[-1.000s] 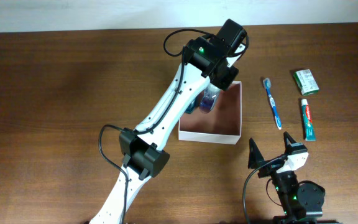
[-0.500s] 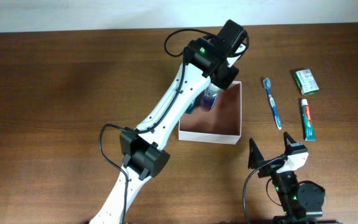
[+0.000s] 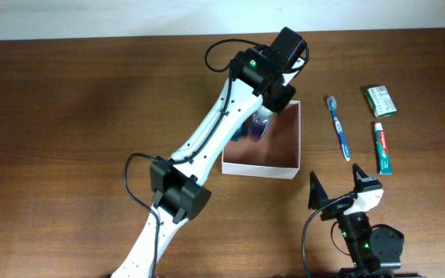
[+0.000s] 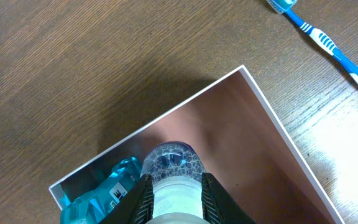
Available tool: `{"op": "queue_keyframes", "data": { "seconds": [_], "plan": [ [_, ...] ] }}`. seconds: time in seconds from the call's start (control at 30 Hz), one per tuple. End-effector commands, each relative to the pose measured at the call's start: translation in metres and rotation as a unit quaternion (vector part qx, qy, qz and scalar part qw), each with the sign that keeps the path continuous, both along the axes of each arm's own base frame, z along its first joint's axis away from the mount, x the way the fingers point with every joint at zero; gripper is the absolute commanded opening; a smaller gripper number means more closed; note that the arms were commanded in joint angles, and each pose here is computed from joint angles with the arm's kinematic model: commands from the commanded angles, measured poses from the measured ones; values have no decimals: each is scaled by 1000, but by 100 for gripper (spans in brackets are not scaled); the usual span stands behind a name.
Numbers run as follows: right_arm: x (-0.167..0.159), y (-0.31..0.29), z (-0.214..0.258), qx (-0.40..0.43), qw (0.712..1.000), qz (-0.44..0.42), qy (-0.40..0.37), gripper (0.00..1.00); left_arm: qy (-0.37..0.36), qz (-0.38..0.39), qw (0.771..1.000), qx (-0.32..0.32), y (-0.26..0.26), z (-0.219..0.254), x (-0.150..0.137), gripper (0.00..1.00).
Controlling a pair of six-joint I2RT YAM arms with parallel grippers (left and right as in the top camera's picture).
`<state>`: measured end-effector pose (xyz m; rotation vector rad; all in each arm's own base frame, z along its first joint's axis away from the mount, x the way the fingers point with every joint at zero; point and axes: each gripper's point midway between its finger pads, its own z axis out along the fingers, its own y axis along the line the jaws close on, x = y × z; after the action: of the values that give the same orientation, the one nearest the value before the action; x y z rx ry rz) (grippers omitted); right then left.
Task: Pack container
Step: 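Lower the soap bottle into the box beside the Listerine, then open the left gripper and retract it to the left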
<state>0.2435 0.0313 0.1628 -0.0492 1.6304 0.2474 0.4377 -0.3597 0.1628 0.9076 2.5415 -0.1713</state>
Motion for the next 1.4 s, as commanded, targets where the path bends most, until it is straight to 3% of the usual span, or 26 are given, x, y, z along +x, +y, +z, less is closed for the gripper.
{"op": "queue_keyframes", "data": {
  "seconds": [0.0,0.3,0.33,0.4,0.87,0.97,1.17,1.27,1.37],
  "plan": [
    [-1,2,-2,-4,1000,4,0,99,-6,12,1000,1,3,-1,7,27],
    [-1,2,-2,-4,1000,4,0,98,3,11,1000,8,1,-19,10,27],
    [-1,2,-2,-4,1000,4,0,99,1,11,1000,7,0,-19,10,36],
    [-1,2,-2,-4,1000,4,0,98,-2,11,1000,5,-1,-18,12,43],
    [-1,2,-2,-4,1000,4,0,99,-30,17,999,13,2,-10,21,43],
    [-1,2,-2,-4,1000,4,0,98,-56,25,998,7,4,7,27,48],
    [-1,2,-2,-4,1000,4,0,99,-113,28,992,-42,2,67,29,49],
    [-1,2,-2,-4,1000,4,0,98,-137,30,988,-63,6,97,25,60],
    [-1,2,-2,-4,1000,4,0,98,-152,33,985,-74,15,125,17,63]
  ]
}}
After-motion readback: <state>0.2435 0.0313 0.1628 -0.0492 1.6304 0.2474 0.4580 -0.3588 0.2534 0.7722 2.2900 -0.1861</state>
